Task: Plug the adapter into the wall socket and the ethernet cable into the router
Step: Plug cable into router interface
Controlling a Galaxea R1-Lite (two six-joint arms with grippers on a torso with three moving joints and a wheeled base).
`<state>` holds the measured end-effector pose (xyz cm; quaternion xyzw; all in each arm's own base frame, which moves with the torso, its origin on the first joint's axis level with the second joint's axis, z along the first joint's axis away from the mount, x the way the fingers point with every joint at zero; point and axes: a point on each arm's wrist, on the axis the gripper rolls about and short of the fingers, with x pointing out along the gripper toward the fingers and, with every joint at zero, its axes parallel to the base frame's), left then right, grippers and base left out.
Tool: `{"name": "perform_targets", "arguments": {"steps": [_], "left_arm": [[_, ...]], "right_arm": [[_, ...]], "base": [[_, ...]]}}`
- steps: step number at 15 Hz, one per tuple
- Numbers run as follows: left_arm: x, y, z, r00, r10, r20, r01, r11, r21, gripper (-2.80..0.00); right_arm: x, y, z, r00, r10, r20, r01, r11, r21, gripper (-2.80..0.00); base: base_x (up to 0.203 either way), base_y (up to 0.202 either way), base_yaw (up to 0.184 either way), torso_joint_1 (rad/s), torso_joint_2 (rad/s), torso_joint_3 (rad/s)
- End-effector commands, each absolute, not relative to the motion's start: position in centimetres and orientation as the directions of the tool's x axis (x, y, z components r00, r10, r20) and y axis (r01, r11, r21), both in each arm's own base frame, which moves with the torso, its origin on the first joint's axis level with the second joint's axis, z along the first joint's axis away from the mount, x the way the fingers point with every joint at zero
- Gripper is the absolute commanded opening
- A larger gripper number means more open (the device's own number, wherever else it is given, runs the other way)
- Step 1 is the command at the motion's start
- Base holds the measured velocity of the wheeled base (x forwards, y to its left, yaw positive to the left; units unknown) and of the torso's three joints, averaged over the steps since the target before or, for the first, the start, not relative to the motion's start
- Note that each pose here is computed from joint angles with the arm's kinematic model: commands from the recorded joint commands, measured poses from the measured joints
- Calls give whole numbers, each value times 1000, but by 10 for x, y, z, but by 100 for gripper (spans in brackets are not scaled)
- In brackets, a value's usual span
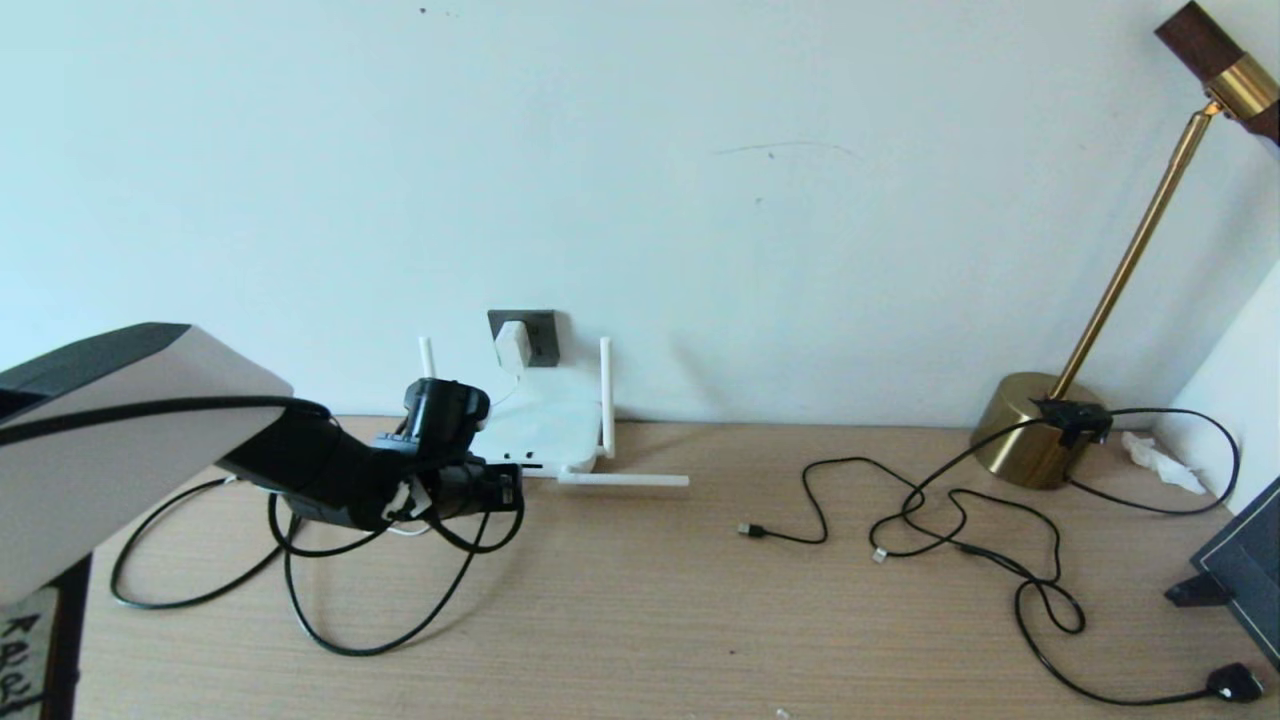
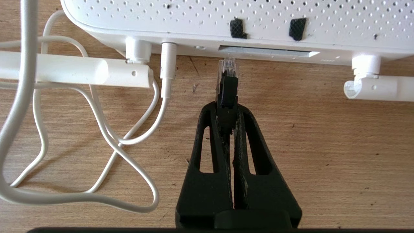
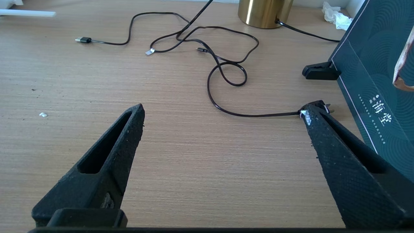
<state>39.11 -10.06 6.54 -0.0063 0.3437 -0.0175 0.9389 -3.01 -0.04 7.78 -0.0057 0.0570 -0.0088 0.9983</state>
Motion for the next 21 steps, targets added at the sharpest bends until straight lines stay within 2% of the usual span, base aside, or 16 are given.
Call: {"name": "perform_targets", "arguments": {"steps": [1, 21], "left_arm": [[391, -100, 66, 765, -36, -643, 26, 999, -24, -280], [397, -100, 72, 781, -38, -623, 26, 999, -29, -280]], "right_arm": [[-30, 0, 78, 993, -18, -114, 17, 1000, -13, 0], [-30, 0, 78, 993, -18, -114, 17, 1000, -13, 0]], "base": [[0, 0, 0, 0, 0, 0], [0, 0, 0, 0, 0, 0]]}}
